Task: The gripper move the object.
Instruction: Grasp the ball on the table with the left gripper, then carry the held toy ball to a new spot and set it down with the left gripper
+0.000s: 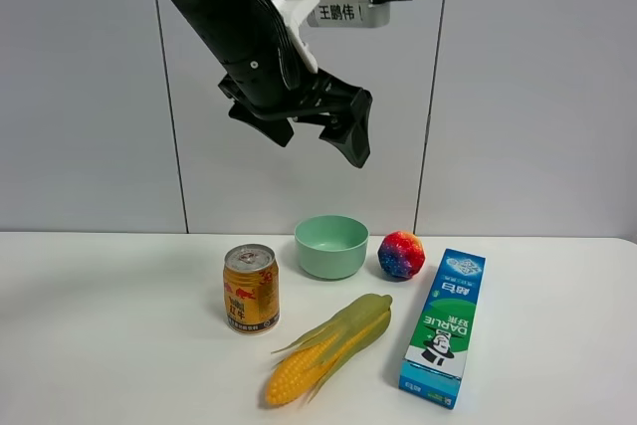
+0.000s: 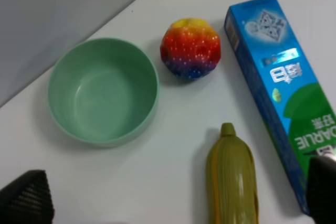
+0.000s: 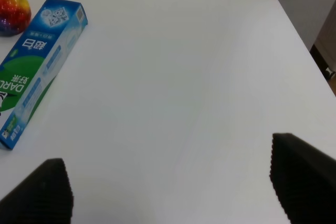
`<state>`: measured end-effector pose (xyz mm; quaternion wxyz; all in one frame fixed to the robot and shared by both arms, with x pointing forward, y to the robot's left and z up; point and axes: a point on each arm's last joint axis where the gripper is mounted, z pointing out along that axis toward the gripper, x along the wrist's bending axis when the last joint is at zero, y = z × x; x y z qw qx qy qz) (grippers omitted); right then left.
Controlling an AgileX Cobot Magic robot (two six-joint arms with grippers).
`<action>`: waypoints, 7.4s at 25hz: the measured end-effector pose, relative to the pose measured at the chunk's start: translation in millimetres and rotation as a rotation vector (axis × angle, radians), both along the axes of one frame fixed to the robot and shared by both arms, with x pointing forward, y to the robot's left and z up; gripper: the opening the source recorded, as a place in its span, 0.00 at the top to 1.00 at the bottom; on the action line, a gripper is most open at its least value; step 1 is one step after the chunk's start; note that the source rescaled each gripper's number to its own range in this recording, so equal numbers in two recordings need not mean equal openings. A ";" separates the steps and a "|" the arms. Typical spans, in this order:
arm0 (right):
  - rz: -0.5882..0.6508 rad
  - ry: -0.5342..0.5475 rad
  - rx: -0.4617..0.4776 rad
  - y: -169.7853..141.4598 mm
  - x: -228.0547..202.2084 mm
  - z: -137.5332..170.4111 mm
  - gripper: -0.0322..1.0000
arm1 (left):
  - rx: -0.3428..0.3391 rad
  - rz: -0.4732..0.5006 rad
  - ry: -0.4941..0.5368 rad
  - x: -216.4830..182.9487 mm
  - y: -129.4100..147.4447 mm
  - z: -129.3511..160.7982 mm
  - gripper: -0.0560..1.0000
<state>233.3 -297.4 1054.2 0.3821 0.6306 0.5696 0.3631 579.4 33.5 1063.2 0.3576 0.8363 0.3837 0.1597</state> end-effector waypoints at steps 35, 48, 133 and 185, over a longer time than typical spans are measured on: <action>0.000 0.000 0.000 0.0 0.0 0.0 0.00 | -0.074 -0.098 -0.074 68.4 -118.4 -115.7 0.00; 0.000 0.000 0.000 0.0 0.0 0.0 0.00 | -0.010 -0.159 -0.161 78.8 -119.6 -155.2 0.00; 0.000 0.000 0.000 0.0 0.0 0.0 0.00 | 0.258 0.246 0.188 105.0 58.6 -17.3 0.92; 0.000 0.000 0.000 0.0 0.0 0.0 0.00 | -0.018 0.447 0.162 114.3 114.5 -162.9 0.85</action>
